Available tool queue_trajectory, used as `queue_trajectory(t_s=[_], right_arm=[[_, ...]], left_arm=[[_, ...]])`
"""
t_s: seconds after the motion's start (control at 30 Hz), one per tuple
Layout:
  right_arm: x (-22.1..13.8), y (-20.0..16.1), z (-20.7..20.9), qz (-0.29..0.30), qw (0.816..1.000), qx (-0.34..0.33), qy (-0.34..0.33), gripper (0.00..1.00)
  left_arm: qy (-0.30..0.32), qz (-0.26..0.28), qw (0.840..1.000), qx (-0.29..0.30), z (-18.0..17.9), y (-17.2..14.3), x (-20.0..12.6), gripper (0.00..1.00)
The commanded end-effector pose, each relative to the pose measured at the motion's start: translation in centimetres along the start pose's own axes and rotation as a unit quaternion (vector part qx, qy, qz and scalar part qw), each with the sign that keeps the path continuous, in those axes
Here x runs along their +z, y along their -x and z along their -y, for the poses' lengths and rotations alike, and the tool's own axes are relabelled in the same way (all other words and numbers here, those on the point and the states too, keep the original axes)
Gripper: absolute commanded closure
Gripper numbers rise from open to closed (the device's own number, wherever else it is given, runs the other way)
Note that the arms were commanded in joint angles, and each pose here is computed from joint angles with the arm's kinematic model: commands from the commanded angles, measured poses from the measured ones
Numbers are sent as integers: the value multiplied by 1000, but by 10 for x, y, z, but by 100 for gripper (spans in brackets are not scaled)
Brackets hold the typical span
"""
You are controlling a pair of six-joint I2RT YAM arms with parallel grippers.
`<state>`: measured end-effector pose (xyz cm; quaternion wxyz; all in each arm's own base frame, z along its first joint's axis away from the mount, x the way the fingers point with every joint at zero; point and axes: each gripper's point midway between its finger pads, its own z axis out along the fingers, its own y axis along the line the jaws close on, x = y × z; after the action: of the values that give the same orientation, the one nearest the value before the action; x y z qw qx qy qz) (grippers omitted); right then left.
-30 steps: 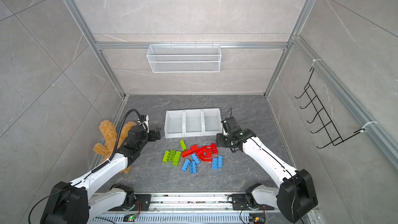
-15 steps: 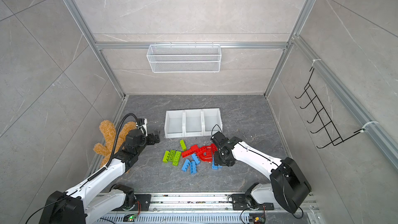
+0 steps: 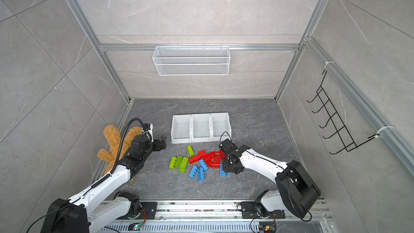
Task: Sort the legos into containers by color
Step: Pick up the lego from the bottom-center of the table, then place the lego in the container.
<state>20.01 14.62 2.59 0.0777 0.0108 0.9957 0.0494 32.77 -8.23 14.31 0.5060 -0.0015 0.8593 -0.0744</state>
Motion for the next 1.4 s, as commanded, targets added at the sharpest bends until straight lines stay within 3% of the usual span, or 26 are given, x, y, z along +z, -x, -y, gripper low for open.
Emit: queue_trajectory(t_s=[0.0,0.27,0.57,0.87,1.17,1.37], right_arm=[[4,1,5,11,1000,0,-7,66],[4,-2,14,6,1000,4,-26,77],[-35,17,24,42,997,-11,-56,79],[-88,104,-4,112,992,-59,-17,80],[-84,216,-39,162,982,-97,0,79],[-57,242,-50,154,983,-101,2,77]], left_arm=[[9,16,1000,-5,-1,12,-1,1],[13,11,1000,-4,-2,11,-1,1],[13,11,1000,-4,-2,12,-2,1],[16,4,1000,-4,-2,11,0,1],[-4,2,1000,-8,4,7,4,1],[-11,-6,1000,-9,8,8,3,1]])
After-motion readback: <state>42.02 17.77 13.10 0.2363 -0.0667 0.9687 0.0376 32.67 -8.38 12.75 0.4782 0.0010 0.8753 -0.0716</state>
